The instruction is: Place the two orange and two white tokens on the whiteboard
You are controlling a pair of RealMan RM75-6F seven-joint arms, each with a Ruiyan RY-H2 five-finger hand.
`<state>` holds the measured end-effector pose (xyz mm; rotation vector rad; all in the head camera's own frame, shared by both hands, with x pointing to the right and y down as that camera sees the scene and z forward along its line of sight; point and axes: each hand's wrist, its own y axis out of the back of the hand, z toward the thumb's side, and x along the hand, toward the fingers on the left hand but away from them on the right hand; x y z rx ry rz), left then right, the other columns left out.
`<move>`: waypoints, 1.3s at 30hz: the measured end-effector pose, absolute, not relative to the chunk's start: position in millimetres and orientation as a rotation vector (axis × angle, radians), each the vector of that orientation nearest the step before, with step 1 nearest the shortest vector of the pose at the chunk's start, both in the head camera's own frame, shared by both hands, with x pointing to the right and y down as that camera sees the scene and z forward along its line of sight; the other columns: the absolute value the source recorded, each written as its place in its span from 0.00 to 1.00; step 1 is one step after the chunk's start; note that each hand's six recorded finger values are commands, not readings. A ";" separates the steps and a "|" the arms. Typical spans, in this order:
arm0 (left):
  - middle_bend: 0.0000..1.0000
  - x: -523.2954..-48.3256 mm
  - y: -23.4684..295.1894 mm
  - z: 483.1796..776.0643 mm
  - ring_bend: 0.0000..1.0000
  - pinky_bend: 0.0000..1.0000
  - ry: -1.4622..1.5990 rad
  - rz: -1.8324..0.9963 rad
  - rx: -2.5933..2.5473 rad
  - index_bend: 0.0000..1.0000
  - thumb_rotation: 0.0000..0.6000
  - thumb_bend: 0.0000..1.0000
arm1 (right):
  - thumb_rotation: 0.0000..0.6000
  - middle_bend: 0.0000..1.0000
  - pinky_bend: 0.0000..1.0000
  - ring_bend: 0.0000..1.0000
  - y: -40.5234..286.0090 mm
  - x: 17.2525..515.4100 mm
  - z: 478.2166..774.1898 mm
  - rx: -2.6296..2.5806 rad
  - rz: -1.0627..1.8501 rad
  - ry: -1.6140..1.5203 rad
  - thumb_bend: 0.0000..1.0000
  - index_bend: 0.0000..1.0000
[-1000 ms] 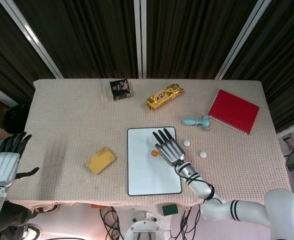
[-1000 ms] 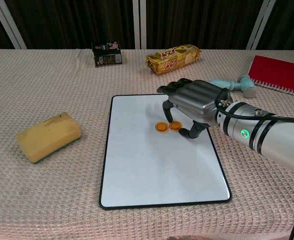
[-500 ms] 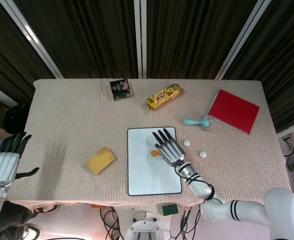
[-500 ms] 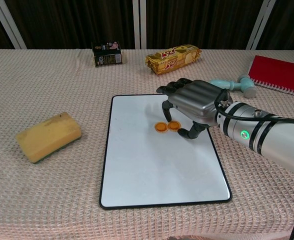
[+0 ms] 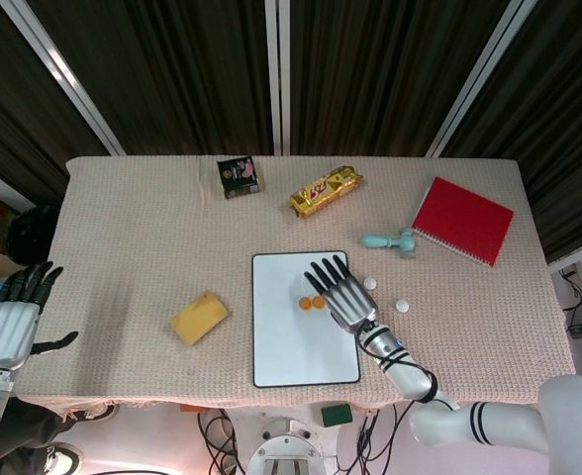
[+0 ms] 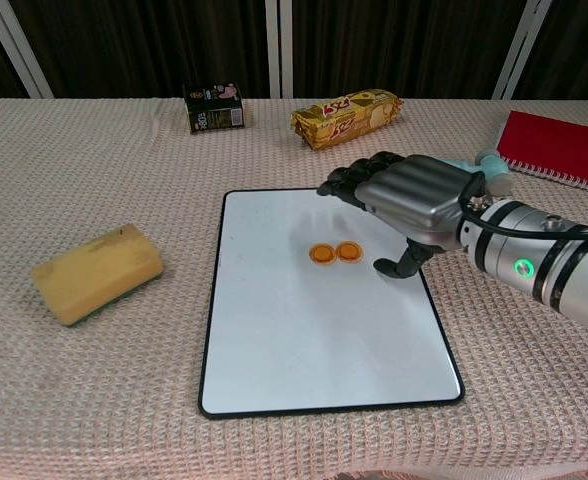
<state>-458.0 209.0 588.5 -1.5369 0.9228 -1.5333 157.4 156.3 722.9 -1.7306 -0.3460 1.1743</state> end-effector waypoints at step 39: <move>0.04 -456.2 210.1 589.8 0.00 0.10 0.910 -1.544 -1.542 0.08 0.80 0.09 | 1.00 0.00 0.00 0.00 176.6 308.5 732.6 -1.669 1.430 -0.476 0.33 0.42</move>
